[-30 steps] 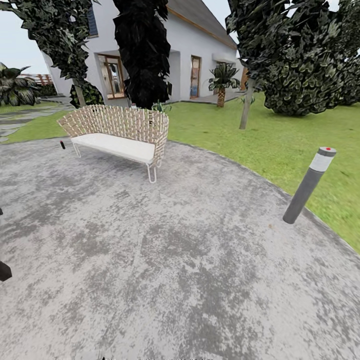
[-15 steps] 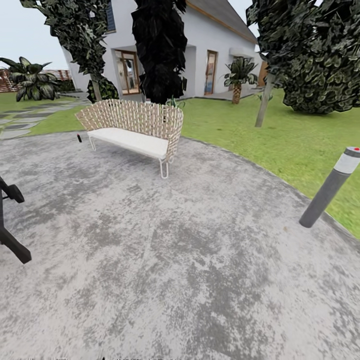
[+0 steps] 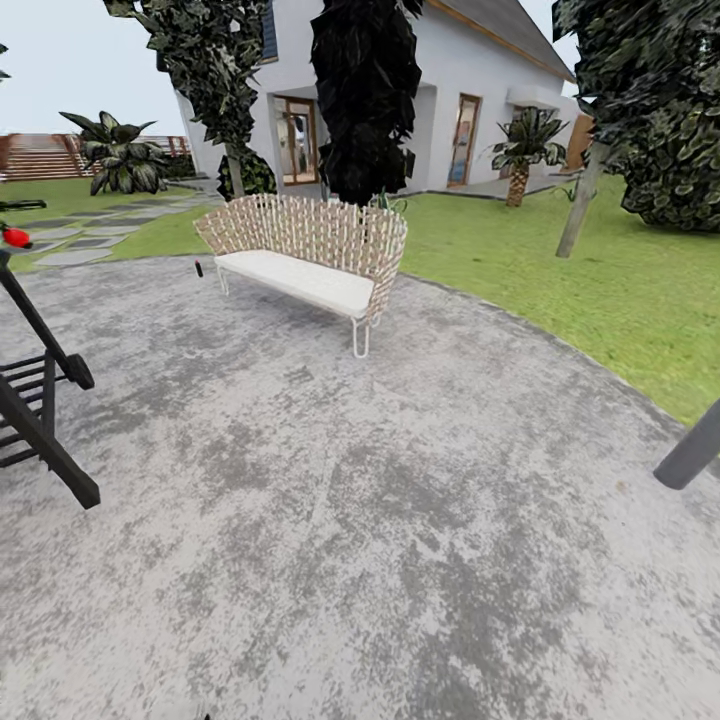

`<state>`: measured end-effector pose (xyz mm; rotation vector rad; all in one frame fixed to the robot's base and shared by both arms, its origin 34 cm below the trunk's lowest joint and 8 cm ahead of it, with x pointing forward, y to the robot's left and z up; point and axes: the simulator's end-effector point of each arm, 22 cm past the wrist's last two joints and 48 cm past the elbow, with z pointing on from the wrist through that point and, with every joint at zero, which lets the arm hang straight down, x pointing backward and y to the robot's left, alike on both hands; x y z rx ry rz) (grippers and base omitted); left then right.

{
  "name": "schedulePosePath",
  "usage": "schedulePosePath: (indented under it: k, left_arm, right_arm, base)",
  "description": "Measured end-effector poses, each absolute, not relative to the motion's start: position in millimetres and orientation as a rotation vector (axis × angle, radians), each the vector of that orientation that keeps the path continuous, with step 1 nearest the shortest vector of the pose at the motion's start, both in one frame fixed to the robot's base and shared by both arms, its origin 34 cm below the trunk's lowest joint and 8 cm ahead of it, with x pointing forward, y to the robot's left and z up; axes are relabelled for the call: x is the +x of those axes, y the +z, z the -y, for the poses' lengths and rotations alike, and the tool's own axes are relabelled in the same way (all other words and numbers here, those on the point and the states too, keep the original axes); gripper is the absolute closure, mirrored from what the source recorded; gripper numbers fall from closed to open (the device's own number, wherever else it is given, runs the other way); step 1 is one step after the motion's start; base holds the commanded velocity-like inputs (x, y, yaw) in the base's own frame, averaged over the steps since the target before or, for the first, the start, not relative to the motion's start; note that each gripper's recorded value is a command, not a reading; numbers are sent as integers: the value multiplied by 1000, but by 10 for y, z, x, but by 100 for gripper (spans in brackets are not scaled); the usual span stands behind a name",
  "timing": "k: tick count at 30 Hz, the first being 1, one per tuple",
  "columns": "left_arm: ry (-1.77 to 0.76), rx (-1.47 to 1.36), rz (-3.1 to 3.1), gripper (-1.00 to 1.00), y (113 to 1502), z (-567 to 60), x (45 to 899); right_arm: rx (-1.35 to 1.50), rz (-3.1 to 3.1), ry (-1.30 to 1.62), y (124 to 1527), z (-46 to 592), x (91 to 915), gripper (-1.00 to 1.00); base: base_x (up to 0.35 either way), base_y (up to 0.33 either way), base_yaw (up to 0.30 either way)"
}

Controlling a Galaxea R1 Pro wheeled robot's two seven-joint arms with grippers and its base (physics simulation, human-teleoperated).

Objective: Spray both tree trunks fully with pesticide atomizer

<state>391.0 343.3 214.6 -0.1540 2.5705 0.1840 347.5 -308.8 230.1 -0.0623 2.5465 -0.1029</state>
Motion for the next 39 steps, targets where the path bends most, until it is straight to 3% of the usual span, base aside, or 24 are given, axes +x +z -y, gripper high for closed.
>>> schedulePosePath:
  k: [12,39]
  left_arm:
    - [181,-155,-2560,-100,2178,-3423,3950]
    - [175,-157,-2529,-100,2270,-3410,4058]
  right_arm:
    - [-68,-2508,-98,2337,3069,3491,-100]
    - [-60,-2476,-101,2421,3081,3601,-100]
  base:
    - [316,-79,230]
    - [38,-6,205]
